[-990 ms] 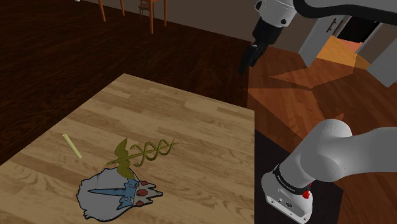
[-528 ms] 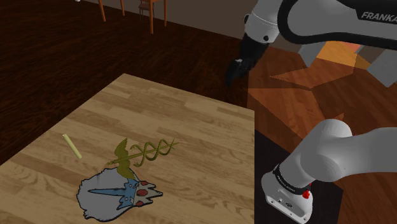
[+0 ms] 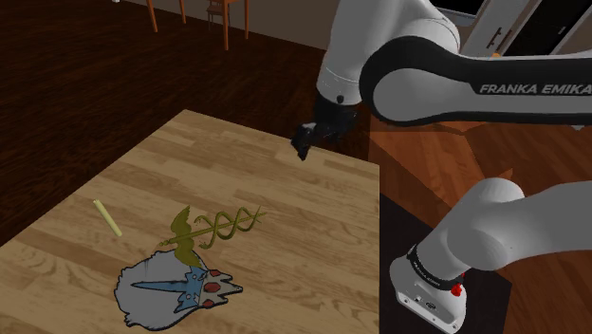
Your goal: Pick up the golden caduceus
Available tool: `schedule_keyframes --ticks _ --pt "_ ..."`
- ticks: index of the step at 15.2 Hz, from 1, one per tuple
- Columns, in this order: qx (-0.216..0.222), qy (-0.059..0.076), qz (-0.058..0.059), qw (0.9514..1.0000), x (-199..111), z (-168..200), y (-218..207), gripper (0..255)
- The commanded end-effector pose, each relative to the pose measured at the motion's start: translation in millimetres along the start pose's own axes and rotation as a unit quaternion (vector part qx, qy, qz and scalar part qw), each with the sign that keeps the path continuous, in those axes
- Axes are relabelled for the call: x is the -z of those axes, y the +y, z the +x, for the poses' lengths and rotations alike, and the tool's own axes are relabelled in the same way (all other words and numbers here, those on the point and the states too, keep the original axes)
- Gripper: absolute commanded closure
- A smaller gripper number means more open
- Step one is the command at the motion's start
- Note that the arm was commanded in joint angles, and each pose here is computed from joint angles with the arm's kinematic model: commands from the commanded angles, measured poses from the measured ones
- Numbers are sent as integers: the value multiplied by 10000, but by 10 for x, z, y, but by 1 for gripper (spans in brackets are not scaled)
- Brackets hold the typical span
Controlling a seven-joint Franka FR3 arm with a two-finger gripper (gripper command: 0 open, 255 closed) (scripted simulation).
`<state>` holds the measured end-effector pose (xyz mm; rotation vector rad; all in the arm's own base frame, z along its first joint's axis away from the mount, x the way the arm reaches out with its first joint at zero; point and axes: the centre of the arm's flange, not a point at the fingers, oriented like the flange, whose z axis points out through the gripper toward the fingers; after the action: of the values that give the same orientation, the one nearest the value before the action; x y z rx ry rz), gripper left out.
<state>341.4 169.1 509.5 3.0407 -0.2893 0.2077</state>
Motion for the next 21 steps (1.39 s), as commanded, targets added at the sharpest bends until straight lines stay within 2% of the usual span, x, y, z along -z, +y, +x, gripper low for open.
schedule_keyframes --ticks 1,6,11,16,21 --pt "-250 9 -89 9996 -150 -52 -245 0" --pt "-815 14 -316 9962 -512 -17 -868 0" --pt "-1377 19 -542 9890 -901 87 -1466 0" --pt "-1933 23 -766 9781 -1317 257 -2031 0" --pt "-2482 28 -987 9637 -1757 489 -2553 0"
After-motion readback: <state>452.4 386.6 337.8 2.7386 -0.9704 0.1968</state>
